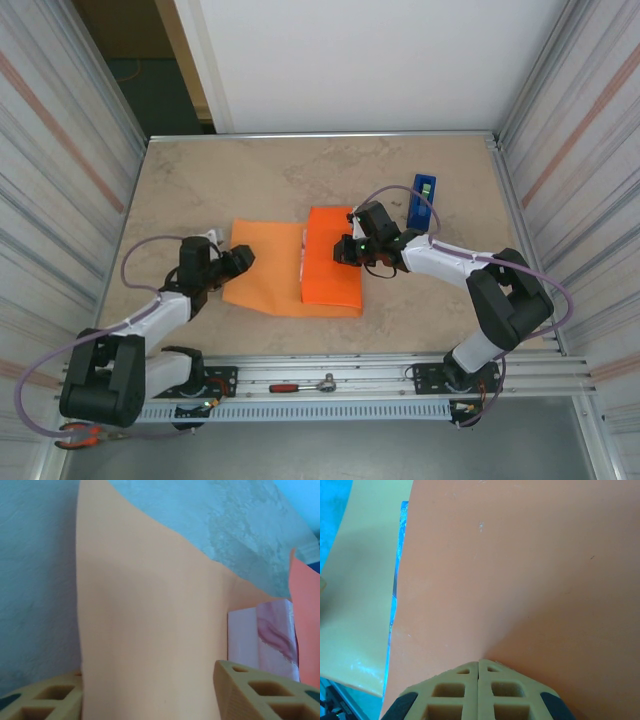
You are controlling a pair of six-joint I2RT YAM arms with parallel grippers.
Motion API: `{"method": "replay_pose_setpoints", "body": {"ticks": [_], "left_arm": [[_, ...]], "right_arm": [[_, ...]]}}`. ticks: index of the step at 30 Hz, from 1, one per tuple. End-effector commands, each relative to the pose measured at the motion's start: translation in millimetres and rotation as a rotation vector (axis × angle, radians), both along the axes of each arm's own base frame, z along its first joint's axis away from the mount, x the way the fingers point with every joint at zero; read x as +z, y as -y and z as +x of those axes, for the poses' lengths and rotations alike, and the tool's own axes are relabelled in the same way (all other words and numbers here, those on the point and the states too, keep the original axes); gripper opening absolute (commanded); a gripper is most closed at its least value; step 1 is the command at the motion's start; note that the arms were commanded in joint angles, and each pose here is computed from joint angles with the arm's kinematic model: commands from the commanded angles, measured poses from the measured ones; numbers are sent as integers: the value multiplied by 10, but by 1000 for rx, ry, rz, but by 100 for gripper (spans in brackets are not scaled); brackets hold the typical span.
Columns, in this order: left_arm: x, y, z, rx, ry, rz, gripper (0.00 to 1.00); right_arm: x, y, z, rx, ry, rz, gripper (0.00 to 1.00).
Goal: Wrap the gift box in paper
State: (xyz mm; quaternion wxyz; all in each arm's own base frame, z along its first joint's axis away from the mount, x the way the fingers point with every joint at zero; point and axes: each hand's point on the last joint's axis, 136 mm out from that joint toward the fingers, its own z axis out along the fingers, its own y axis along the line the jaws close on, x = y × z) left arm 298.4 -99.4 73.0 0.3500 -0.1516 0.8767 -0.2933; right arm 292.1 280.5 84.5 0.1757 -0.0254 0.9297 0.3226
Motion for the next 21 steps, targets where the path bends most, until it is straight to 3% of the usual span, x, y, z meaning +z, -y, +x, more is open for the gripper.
{"method": "replay_pose_setpoints", "body": {"ticks": [1,13,15,17,21], "left_arm": [[-157,-63,-172,12,-80,-1,50],[-156,-170,-277,54,-94,7,30],[-153,-173,-298,54,-94,7,20],[-119,-152,-309,41,-81,1,1],[75,-54,-295,-11,-18,-33,0]], "right_arm": [[-311,102,-230,32,-91,-94,0],[-305,101,-231,33,-90,-96,0],[-309,103,-238,35,-91,-97,0],[-304,98,-239,36,-91,-95,0],[-305,102,-234,34,-91,-96,0]]}}
